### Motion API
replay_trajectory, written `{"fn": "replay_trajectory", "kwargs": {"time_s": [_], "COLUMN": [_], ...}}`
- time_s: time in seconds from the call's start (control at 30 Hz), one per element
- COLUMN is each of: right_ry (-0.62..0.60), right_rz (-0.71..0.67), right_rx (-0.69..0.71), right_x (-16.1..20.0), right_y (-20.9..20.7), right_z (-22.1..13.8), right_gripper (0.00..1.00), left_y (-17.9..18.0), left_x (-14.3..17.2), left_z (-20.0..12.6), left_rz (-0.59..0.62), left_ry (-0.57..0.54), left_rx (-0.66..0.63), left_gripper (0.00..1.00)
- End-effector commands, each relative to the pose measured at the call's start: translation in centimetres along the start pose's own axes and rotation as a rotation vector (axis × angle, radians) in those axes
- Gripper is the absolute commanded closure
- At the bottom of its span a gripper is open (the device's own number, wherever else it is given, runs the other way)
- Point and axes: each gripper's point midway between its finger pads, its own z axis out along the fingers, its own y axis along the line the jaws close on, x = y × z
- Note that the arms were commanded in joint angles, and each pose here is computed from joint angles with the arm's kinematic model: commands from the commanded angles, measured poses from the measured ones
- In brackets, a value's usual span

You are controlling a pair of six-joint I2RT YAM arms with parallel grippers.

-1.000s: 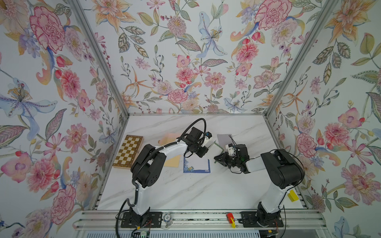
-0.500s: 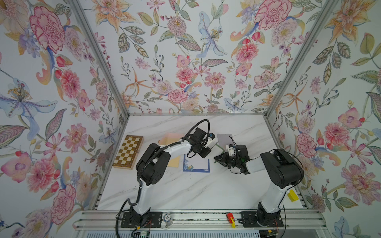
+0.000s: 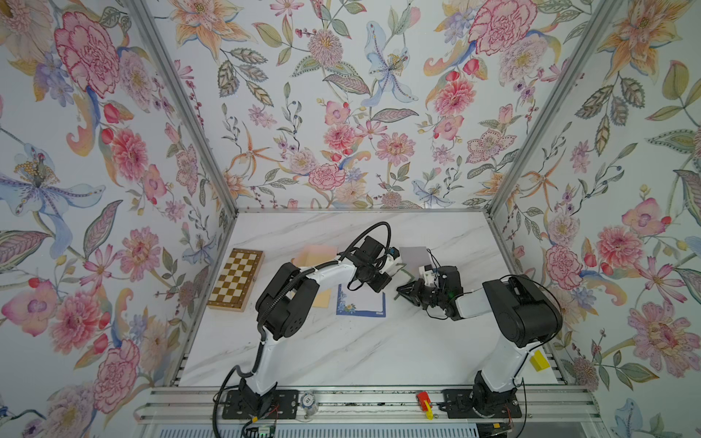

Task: Fold the letter paper in half and place it into the envelope
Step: Fold the letter paper at the center of the board.

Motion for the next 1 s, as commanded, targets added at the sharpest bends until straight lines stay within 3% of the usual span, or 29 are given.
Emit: {"fn": "replay_trajectory", "kwargs": {"time_s": [0.0, 0.33, 0.53, 0.97], "right_ry": [-0.005, 0.014, 0.044, 0.194], "right_rz": [-0.022, -0.133, -0.175, -0.224], "right_rx": [-0.022, 0.172, 0.177, 0.05], "right_x": [-0.5, -2.8, -6.1, -9.5], "right_y": [1.3, 1.0, 2.5, 6.9], "right_z": [-1.0, -5.6, -8.7, -3.7], "right_gripper": [0.79, 0.74, 0.73, 0.74], "left_y": [-0.2, -0.1, -0.5, -0.5], "left_x": [0.6, 0.9, 1.0, 1.1], "left_z": [0.7, 0.6, 0.8, 1.2], "left_rz": [0.026, 0.086, 0.13, 0.207], "left_ry": [0.042, 0.078, 0.086, 0.117], "left_rx": [-0.016, -0.04, -0.043, -0.076], "left_gripper": [1.0, 1.0, 1.0, 1.0]}}
